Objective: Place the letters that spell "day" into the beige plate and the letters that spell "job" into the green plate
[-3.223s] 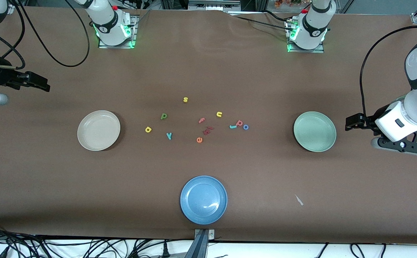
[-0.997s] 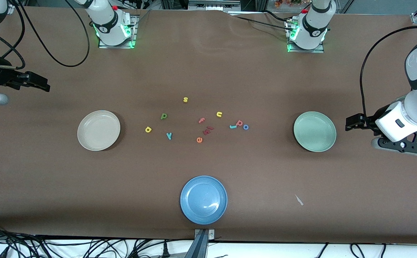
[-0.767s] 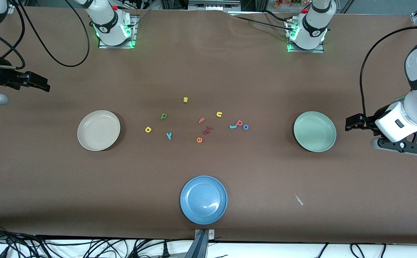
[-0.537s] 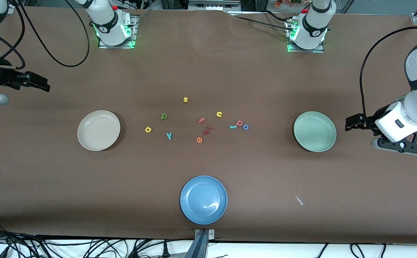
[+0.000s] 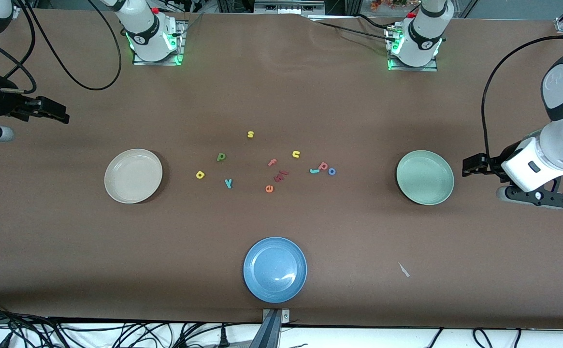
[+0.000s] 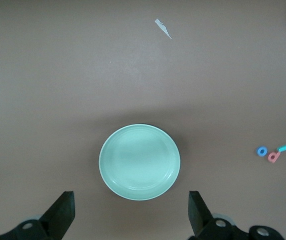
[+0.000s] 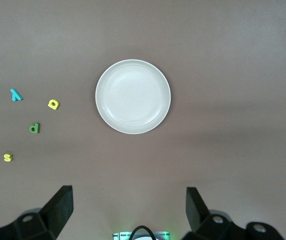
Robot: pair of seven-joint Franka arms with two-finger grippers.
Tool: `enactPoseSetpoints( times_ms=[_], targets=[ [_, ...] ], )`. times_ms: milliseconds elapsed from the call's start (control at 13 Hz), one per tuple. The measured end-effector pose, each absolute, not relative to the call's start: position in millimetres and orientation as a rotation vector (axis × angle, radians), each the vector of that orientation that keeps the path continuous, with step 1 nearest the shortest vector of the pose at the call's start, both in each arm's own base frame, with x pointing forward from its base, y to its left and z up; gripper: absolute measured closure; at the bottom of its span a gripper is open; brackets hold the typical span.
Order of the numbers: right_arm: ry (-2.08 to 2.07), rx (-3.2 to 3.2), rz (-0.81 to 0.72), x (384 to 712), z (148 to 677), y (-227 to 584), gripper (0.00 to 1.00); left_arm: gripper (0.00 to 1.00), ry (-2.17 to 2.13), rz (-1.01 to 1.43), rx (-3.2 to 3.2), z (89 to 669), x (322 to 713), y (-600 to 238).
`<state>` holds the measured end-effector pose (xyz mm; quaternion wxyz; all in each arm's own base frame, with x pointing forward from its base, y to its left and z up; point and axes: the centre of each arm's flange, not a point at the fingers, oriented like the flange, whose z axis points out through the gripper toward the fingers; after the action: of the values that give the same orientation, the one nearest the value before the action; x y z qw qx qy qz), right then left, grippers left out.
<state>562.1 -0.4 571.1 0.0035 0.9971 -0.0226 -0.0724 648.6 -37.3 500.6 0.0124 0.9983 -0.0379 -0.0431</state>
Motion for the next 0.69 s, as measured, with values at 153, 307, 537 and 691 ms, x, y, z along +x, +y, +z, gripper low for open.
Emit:
enactPoseSetpoints(
  times_ms=[153,307,537,691],
  targets=[
    [-0.057,3.122,-0.253,563,564,4,0.00,0.00,0.070,-0.163,3.113,493,646,-70],
    [-0.021,3.118,-0.283,565,556,16,0.00,0.00,0.279,-0.216,3.115,474,643,-118],
    [0.117,3.107,-0.318,567,544,58,0.00,0.00,0.588,-0.328,3.110,429,632,-189],
    [0.179,3.088,-0.342,565,533,101,0.00,0.00,0.788,-0.423,3.048,397,624,-219]
  ],
)
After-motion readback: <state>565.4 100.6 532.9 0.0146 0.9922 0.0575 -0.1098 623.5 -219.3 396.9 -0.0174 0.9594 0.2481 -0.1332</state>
